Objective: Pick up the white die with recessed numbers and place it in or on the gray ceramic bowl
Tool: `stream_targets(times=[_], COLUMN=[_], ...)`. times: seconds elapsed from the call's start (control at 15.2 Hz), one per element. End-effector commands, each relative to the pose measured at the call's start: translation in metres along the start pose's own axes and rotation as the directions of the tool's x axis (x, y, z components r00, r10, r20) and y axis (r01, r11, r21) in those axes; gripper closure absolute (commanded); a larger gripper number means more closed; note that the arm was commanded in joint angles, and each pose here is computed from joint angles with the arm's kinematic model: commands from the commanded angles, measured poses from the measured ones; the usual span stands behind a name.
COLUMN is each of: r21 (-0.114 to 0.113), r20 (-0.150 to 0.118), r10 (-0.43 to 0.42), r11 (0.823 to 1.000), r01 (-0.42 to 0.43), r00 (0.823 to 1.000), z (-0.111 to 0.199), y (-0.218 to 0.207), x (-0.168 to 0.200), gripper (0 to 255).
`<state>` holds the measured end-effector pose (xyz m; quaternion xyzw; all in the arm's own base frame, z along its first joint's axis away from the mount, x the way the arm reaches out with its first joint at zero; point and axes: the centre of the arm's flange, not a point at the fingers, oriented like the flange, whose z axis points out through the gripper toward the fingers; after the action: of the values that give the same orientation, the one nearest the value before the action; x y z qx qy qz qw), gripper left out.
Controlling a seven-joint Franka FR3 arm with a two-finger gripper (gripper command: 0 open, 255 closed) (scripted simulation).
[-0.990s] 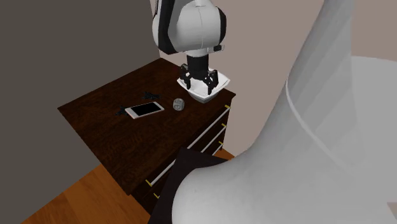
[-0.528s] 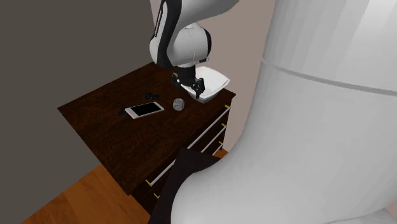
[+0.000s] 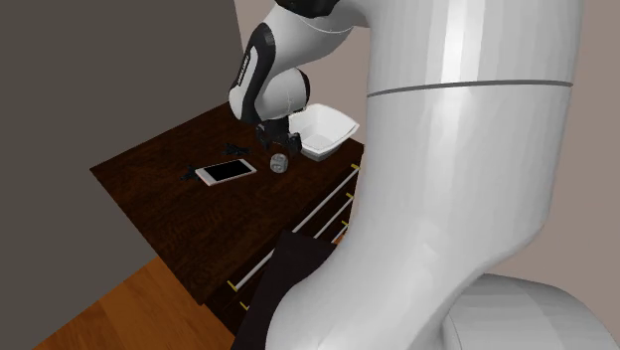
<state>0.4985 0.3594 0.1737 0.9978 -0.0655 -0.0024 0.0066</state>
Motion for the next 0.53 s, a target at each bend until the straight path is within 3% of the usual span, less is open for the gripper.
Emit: stream_targets(times=[0.0, 0.46], r21=[0.003, 0.003], r20=[-0.002, -0.002], r10=[0.0, 0.0], r11=[1.0, 1.0], r01=[0.0, 0.0], r00=[1.0, 1.0], z=[0.016, 0.053], y=[-0.017, -0.017], x=[0.005, 0.005], gripper=[0, 0])
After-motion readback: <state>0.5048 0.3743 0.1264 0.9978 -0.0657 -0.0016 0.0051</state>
